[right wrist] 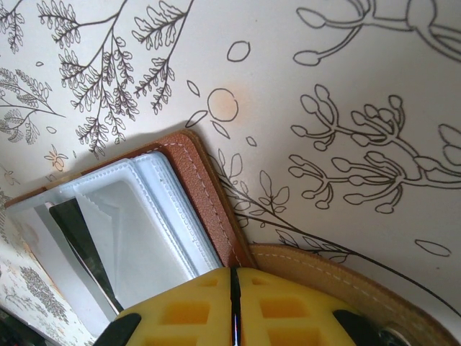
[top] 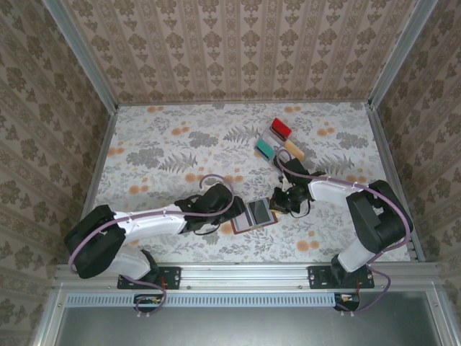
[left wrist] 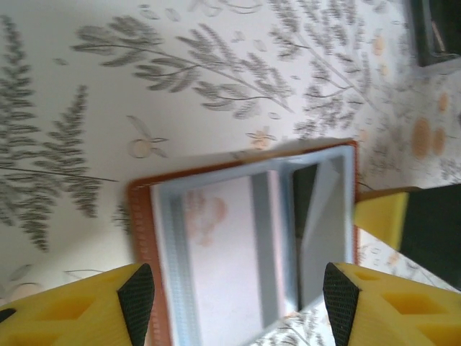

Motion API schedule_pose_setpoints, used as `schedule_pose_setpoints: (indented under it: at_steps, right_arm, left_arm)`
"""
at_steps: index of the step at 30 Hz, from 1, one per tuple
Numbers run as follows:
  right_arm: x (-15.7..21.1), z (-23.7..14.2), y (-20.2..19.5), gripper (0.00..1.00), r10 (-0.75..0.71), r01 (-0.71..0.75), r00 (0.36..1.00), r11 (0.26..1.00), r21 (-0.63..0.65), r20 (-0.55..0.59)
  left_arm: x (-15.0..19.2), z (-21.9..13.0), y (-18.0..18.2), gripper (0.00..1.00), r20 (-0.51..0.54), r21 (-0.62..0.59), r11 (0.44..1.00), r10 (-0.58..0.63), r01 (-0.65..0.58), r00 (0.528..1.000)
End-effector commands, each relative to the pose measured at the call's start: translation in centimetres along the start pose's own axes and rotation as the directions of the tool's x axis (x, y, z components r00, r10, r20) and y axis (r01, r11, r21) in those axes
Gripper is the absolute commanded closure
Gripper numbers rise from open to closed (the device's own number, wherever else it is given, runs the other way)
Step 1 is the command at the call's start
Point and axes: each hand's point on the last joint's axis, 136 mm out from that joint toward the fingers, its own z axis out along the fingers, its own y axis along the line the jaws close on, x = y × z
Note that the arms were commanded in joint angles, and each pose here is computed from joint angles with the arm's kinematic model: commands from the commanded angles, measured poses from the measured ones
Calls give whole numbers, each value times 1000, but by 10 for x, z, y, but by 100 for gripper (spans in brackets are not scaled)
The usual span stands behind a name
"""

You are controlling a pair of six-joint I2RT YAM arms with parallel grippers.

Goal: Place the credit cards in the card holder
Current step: Insert the credit card into the card slot, then close the card holder at the center of the table.

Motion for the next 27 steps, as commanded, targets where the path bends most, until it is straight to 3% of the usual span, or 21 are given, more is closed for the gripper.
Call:
schedule_pose_setpoints:
  at_steps: [1,13,17,22,27]
  right_arm:
    - [13,8,-33,90,48,-43,998,989,143,-33]
    - [16,10,-35,90,51,-45,998,989,143,-37]
    - [18,11,-37,90,50,-43,998,988,148,-46]
    - [19,12,-38,90,54,-46,997,988,150,-47]
    - [19,13,-37,90,56,-49,997,989,142,-48]
  left_arm:
    - [6,4,13,33,-26,-46,999,-23,22,999]
    - [12,27,8,33,-62,-20,999,-35,33,997]
    - [14,32,0,40,-74,11,999,-35,36,997]
    - [3,17,-22,51,-15,97,995,-13,14,1000]
    - [-7,3,-51,53,17,188,982,34,-37,999]
